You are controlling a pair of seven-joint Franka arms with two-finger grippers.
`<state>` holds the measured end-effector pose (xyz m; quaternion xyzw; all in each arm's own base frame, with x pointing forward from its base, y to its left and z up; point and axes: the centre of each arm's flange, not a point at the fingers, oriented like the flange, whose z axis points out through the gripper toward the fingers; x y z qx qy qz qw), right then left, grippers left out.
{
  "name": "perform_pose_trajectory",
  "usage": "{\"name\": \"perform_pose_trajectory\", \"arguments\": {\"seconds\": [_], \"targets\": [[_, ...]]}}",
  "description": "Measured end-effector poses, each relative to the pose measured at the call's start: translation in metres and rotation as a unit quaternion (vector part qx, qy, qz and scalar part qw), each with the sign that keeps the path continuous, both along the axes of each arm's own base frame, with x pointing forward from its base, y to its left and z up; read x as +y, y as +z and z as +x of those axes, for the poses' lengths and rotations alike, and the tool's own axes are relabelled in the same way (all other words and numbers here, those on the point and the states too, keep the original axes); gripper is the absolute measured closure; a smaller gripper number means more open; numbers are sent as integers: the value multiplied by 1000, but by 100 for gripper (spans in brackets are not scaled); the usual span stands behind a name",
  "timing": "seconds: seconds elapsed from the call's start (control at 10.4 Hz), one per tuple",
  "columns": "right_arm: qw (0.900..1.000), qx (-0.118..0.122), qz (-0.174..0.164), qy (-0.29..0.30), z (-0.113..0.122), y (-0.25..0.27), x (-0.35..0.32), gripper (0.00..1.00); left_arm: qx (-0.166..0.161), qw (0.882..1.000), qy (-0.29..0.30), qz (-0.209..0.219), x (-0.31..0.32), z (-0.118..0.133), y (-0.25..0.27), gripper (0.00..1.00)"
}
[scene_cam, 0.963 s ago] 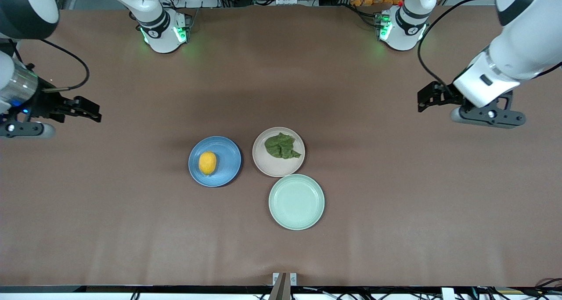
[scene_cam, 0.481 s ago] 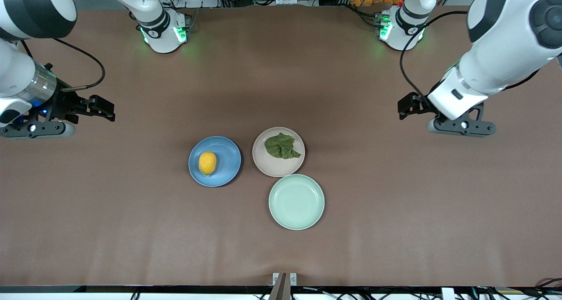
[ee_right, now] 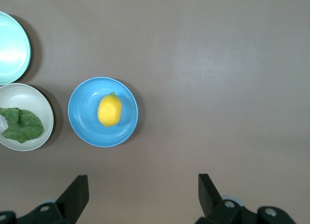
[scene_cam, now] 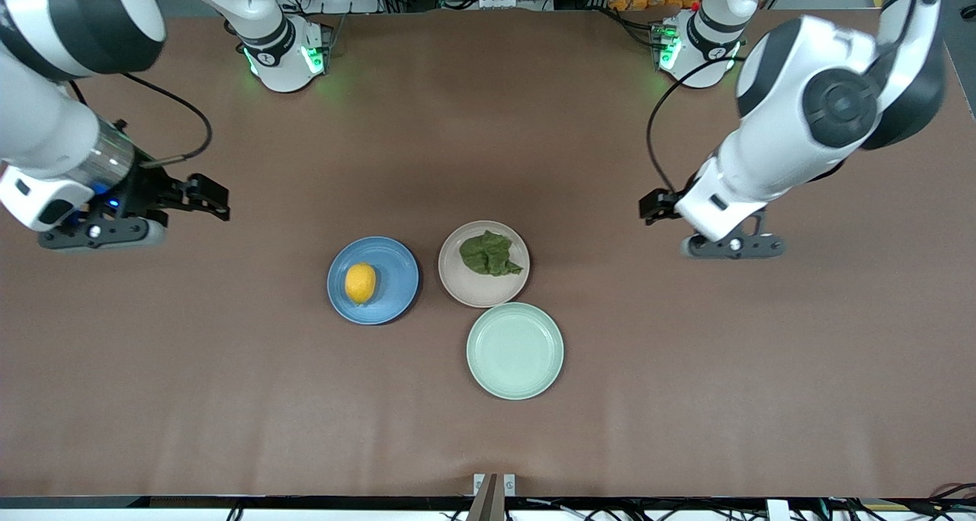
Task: Pick lemon and lettuce from blue and beige plates
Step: 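Move the right gripper toward the lemon while the left gripper approaches the lettuce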
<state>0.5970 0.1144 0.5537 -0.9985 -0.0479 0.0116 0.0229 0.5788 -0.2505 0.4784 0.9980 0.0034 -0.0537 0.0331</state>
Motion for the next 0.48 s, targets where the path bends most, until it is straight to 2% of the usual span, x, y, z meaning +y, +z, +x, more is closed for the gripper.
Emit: {"name": "perform_pose_trajectory", "arguments": {"seconds": [0.29, 0.48], "targets": [[1000, 17, -4, 12, 8, -30, 22, 0, 18, 1000, 23, 12, -42, -3, -40, 0], [1000, 28, -4, 10, 14, -49, 26, 0, 18, 999, 39, 13, -71, -6, -59, 0]]}}
